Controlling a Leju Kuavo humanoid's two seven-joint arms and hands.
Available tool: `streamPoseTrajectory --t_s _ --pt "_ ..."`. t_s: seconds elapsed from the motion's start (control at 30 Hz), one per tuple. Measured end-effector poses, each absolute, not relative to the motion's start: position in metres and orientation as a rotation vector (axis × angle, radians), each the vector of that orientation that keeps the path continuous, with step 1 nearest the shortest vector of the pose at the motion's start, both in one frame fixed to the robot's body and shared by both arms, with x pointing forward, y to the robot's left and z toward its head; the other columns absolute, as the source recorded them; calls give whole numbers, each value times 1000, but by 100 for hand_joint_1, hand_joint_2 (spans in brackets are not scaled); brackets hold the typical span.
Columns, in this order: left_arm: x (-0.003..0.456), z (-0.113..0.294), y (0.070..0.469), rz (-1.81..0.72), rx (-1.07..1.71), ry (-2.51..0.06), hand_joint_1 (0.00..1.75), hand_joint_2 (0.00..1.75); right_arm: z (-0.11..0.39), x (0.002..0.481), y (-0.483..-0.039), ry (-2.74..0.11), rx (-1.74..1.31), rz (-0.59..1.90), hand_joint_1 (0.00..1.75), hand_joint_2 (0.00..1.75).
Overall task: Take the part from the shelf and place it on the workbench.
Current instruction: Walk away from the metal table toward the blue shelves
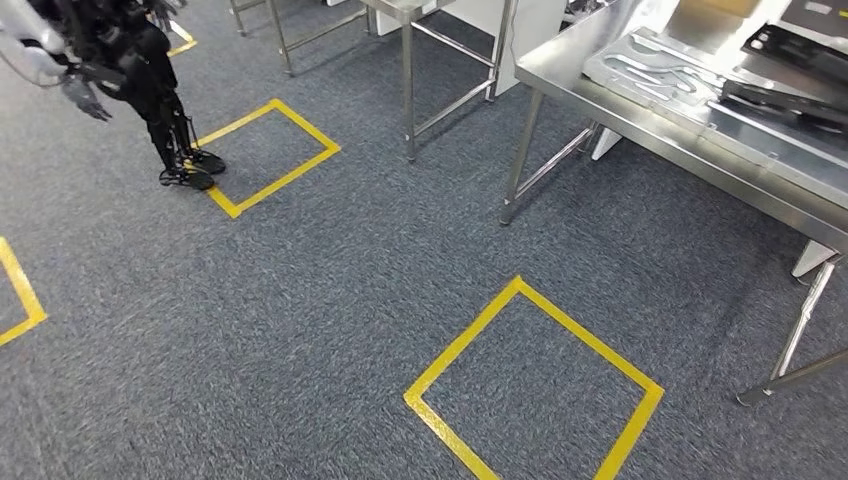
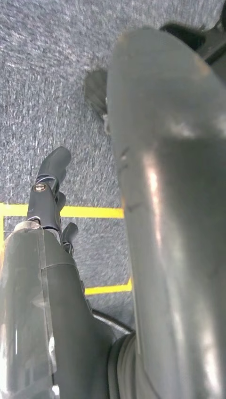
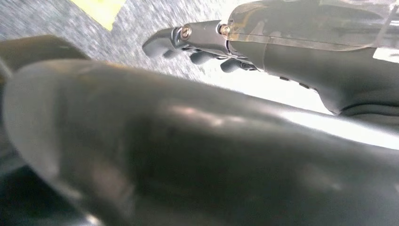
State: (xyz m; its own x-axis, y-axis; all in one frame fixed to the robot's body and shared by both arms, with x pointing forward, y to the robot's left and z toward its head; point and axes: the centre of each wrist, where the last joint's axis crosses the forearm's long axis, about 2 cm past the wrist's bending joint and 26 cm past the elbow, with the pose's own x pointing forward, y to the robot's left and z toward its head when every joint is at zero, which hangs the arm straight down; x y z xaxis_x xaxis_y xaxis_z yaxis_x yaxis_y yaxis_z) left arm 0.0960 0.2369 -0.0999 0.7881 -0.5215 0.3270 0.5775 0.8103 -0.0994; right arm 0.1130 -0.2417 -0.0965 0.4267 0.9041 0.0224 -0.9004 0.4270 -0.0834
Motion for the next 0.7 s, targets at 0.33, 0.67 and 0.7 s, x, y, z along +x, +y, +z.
streamPoseTrajectory --t_s 0.33,0.67,0.7 --pt "95 -100 236 -587 -200 -295 0 0 -97 112 -242 -57 -62 1138 0 0" --pt "89 -102 239 -572 -193 -286 0 0 -97 111 -238 -44 -56 1168 0 0" --pt "89 -102 239 -570 -192 -285 0 0 -97 111 -238 -43 -57 1172 0 0"
